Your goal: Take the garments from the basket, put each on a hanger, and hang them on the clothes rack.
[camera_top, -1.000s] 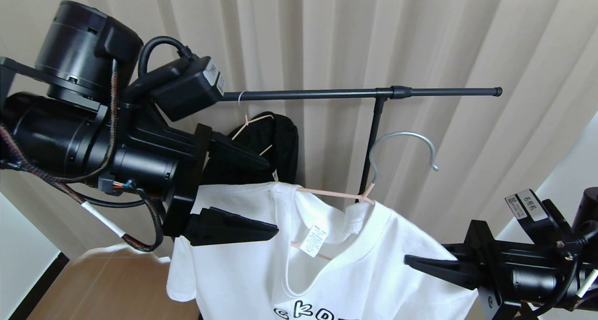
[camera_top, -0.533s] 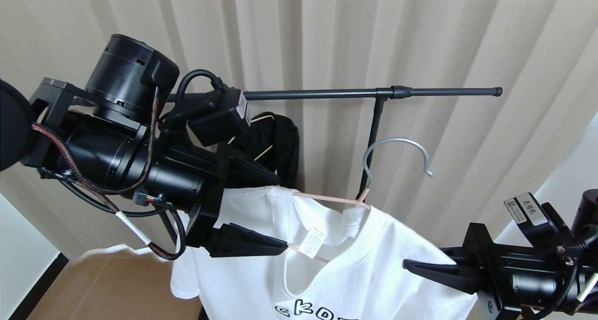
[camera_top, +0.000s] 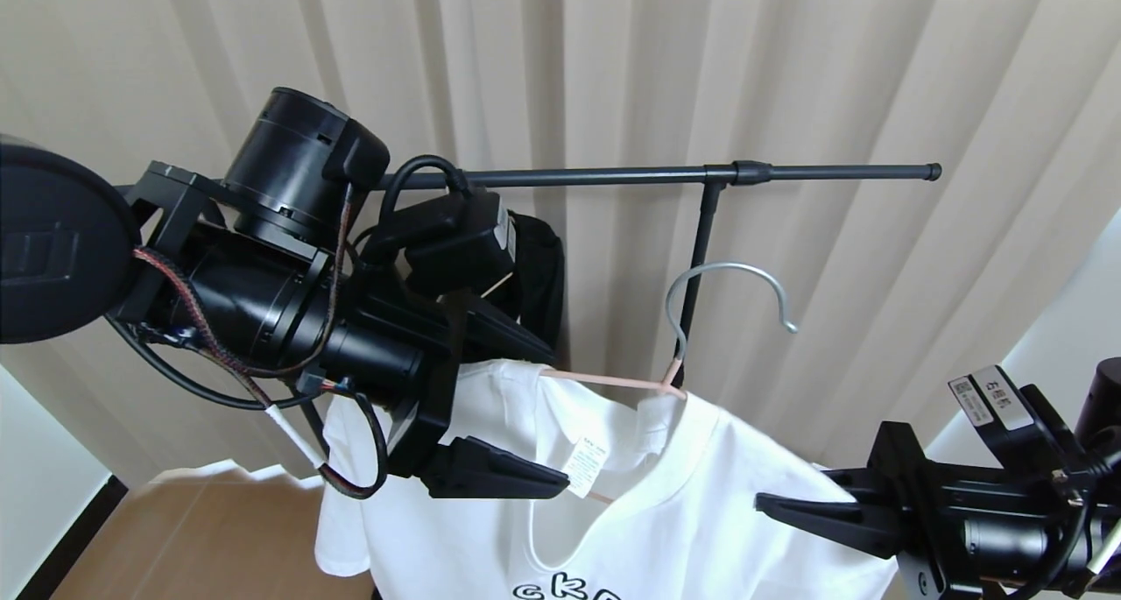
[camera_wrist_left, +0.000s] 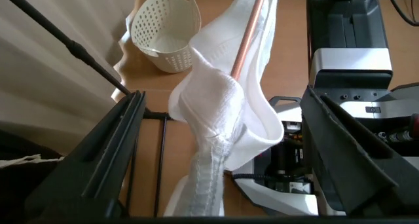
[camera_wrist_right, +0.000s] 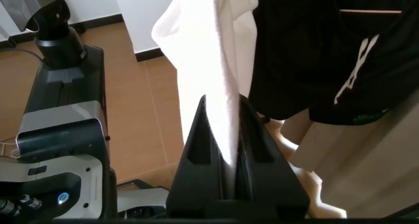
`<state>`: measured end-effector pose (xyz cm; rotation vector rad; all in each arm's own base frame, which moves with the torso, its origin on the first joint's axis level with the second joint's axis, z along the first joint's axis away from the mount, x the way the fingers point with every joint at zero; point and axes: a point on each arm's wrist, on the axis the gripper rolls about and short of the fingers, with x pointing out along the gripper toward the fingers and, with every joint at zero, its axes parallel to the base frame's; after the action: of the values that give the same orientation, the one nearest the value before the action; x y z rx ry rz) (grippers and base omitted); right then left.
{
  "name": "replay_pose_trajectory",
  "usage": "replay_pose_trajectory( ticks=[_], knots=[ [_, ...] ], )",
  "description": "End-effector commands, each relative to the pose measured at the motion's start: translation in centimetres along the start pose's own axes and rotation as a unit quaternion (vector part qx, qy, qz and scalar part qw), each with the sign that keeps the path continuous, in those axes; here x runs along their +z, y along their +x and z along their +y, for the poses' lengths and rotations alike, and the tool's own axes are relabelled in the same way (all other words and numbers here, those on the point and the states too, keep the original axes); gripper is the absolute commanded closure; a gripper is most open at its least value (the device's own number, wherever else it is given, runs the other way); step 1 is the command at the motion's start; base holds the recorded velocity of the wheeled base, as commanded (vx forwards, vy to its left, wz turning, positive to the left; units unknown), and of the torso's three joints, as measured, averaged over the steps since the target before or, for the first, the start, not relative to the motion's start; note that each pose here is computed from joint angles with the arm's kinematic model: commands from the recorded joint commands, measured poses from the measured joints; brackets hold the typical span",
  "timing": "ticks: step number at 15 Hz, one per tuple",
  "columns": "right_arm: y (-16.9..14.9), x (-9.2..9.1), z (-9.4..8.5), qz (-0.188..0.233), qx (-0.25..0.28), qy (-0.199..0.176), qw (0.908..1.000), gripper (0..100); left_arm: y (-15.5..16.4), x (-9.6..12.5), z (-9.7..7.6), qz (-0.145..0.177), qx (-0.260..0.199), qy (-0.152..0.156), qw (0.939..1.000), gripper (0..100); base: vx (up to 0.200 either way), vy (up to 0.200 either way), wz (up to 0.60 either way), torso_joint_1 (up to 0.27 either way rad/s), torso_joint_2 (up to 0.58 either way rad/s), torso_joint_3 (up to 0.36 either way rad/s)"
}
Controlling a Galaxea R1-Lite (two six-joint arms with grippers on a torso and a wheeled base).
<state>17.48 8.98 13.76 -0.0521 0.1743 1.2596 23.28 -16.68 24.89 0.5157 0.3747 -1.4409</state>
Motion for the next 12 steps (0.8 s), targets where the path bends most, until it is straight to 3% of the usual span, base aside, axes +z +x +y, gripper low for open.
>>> replay_pose_trajectory(
  ticks=[1, 3, 4, 12],
  knots=[
    [-0.07, 0.08, 0.09, -0.002, 0.0, -0.002, 1.0, 100, 0.41, -0.04, 0.16, 0.005, 0.0, 0.003, 1.0, 0, 0.0, 0.0, 0.0, 0.0, 0.0, 0.0],
    [-0.16, 0.15, 0.18, -0.003, 0.0, -0.004, 1.0, 100, 0.48, -0.03, 0.21, 0.019, 0.015, 0.005, 0.9997, 0, 0.0, 0.0, 0.0, 0.0, 0.0, 0.0],
    [-0.15, 0.17, 0.17, -0.003, 0.0, -0.004, 1.0, 100, 0.49, -0.07, 0.21, 0.02, 0.015, 0.004, 0.9997, 100, 0.0, 0.0, 0.0, 0.0, 0.0, 0.0],
    [-0.09, 0.12, 0.05, -0.002, -0.001, -0.002, 1.0, 100, 0.15, 0.08, 0.2, 0.018, 0.021, 0.007, 0.9996, 100, 0.0, 0.0, 0.0, 0.0, 0.0, 0.0]
  ],
)
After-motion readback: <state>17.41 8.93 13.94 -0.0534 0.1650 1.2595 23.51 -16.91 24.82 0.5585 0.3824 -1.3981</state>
